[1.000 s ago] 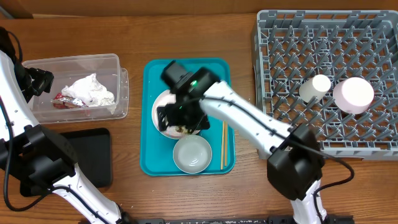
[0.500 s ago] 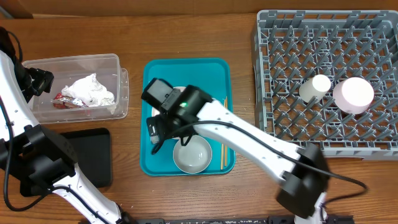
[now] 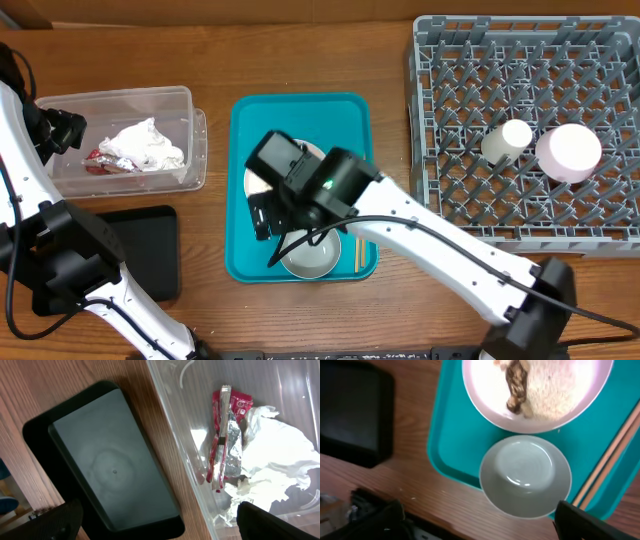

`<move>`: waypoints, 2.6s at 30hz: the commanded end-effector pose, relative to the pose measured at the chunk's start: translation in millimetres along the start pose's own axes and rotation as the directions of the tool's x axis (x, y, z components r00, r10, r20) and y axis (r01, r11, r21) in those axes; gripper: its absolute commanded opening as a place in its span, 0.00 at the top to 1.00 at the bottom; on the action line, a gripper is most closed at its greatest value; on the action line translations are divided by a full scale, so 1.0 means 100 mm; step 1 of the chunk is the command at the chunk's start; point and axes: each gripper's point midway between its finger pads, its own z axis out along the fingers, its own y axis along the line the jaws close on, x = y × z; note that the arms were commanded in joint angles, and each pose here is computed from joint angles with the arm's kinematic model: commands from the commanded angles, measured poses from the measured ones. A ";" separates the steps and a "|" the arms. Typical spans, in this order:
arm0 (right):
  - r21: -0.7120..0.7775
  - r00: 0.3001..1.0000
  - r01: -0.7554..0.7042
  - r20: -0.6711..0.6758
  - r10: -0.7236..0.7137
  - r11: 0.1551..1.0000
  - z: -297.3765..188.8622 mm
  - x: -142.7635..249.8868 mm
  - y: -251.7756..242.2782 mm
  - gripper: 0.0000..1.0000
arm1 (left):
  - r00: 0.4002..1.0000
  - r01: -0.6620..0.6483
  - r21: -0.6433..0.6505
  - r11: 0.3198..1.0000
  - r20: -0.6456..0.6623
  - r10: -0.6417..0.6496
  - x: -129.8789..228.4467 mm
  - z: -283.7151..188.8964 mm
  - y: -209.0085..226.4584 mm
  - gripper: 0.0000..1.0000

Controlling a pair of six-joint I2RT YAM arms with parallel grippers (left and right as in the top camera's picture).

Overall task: Sort waste into correct bins and load items into the dishwasher
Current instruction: 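Lower the right gripper onto the small pale bowl and grasp its rim, then lift the small pale bowl off the tray with the right gripper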

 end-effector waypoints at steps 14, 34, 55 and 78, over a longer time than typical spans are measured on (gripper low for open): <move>0.091 0.992 0.039 -0.123 -0.028 0.995 0.53 0.37 -0.30 0.00 | 0.999 0.018 0.038 0.999 0.038 -0.019 -0.02 -0.15 0.01 0.00; -0.006 0.972 0.184 -0.146 -0.183 0.983 0.83 0.59 0.03 0.18 | 0.999 0.017 0.038 0.999 0.038 -0.019 -0.02 -0.15 0.01 0.00; 0.111 0.921 0.369 -0.178 -0.346 0.923 1.13 0.61 -0.18 0.34 | 0.999 0.017 0.038 0.999 0.038 -0.019 -0.02 -0.15 0.01 0.00; 0.085 0.872 0.454 -0.246 -0.423 0.887 1.24 0.74 -0.11 0.79 | 0.999 0.015 0.038 0.999 0.039 -0.017 -0.01 -0.15 0.00 0.00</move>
